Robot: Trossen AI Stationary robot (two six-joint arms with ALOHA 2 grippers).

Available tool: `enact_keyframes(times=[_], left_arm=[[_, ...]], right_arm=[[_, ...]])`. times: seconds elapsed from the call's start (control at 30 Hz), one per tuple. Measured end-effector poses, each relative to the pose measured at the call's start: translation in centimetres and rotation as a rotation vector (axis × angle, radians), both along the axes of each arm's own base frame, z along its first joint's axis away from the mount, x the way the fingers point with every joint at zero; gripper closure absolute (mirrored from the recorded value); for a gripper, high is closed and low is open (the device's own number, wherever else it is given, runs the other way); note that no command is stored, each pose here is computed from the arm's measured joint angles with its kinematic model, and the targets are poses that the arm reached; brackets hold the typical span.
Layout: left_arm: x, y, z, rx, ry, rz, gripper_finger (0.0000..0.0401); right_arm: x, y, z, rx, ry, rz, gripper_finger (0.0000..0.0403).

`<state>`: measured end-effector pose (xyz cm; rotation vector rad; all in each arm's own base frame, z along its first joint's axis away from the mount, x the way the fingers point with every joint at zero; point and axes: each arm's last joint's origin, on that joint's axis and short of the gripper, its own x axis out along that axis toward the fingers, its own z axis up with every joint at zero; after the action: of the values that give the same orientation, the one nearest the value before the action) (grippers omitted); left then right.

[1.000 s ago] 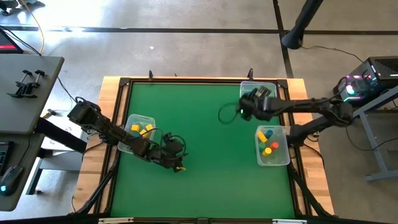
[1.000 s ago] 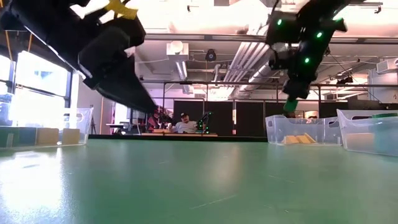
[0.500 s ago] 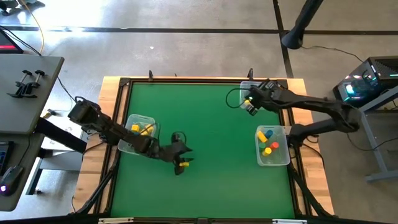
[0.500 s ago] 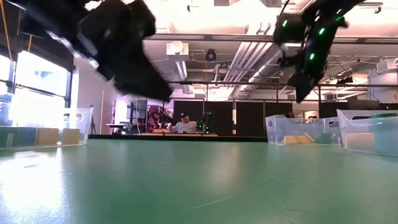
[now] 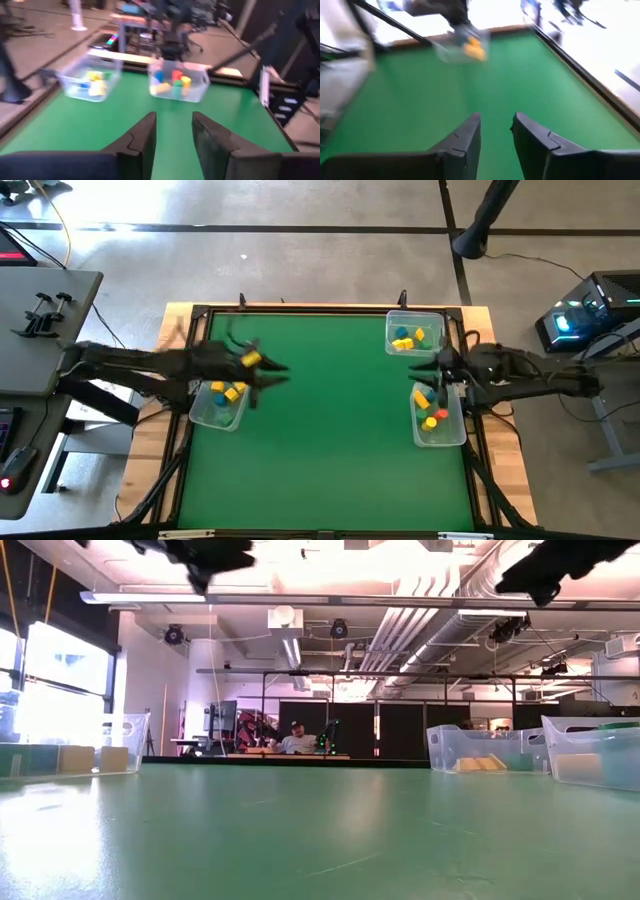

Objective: Sort blocks by size
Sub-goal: Return to Home Position

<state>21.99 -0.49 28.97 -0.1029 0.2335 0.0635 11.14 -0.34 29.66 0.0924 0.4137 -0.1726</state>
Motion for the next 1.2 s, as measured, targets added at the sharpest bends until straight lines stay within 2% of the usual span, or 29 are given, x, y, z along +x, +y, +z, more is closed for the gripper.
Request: enact_keyframes(times=[0.13,0.3,0.4,0.53,0.73,0.83,0.97,1.2], left_arm=[[-4.4,1.2,1.8,-0.005,-0.015,0.039,0.0312],[-8.7,1.6,2.3,-0.026,0.008,0.071,0.0334],[-10.5,1.6,1.7,-0.045,-0.038,0.093,0.0346],[-12.5,1.6,-0.8,-0.067,-0.108,0.108,0.0359],[-14.1,1.4,-5.0,-0.123,-0.183,0.112,0.0371],[-14.7,1.3,-6.5,-0.139,-0.218,0.111,0.0375],[-14.3,1.4,-7.5,-0.133,-0.176,0.113,0.0379],[-14.0,1.4,-8.2,-0.100,-0.184,0.089,0.0380]], right_arm=[[-0.5,1.0,-2.4,0.031,-0.188,0.146,0.0313],[-0.6,1.6,-4.8,0.030,-0.334,0.305,0.0330],[-0.9,1.7,-5.5,0.041,-0.386,0.363,0.0338],[-1.6,1.8,-6.1,0.058,-0.438,0.390,0.0349],[-2.6,1.6,-7.2,0.072,-0.485,0.380,0.0364],[-3.1,1.4,-7.7,0.061,-0.528,0.316,0.0374],[-2.3,1.3,-9.0,0.030,-0.532,0.250,0.0388],[-1.5,1.3,-12.0,0.055,-0.535,0.237,0.0401]])
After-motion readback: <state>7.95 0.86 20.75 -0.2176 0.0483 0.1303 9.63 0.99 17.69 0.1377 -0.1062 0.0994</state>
